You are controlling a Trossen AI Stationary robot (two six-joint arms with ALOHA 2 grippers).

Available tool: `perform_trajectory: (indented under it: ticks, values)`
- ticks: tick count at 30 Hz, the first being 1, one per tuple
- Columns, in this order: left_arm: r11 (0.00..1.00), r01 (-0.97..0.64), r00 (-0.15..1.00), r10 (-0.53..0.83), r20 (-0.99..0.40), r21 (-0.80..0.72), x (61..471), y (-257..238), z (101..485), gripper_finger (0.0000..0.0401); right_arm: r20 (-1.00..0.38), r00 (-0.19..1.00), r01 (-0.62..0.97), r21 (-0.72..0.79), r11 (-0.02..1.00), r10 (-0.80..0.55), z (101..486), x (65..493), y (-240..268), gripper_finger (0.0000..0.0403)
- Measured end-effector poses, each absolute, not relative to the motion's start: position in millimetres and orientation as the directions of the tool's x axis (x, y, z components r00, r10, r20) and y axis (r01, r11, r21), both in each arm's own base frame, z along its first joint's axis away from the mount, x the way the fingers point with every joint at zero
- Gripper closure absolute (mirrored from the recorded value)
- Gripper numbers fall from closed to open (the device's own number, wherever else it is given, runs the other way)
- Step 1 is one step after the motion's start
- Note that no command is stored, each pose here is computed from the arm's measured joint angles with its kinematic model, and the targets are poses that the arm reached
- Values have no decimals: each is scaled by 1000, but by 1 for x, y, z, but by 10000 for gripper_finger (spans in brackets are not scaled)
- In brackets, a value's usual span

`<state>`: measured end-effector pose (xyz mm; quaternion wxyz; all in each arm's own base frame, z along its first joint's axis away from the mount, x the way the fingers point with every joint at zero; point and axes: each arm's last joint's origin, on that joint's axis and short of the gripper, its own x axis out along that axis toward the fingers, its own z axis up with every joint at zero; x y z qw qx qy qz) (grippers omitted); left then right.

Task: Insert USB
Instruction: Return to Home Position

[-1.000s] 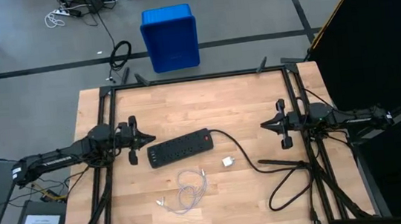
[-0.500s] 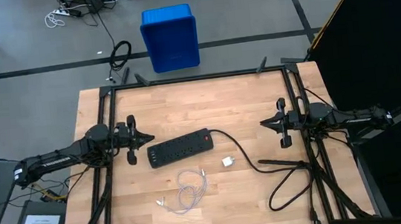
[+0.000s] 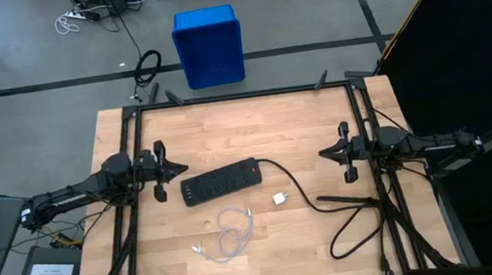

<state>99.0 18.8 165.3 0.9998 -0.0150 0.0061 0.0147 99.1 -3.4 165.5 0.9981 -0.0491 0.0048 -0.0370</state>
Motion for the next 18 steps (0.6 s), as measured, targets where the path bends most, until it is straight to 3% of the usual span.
perform_trajectory:
  ticks: [18]
  values:
    - [998,-12,1000,11,-6,-58,99,18,166,401,-86,994,68,-76,995,-75,159,104,-3,402]
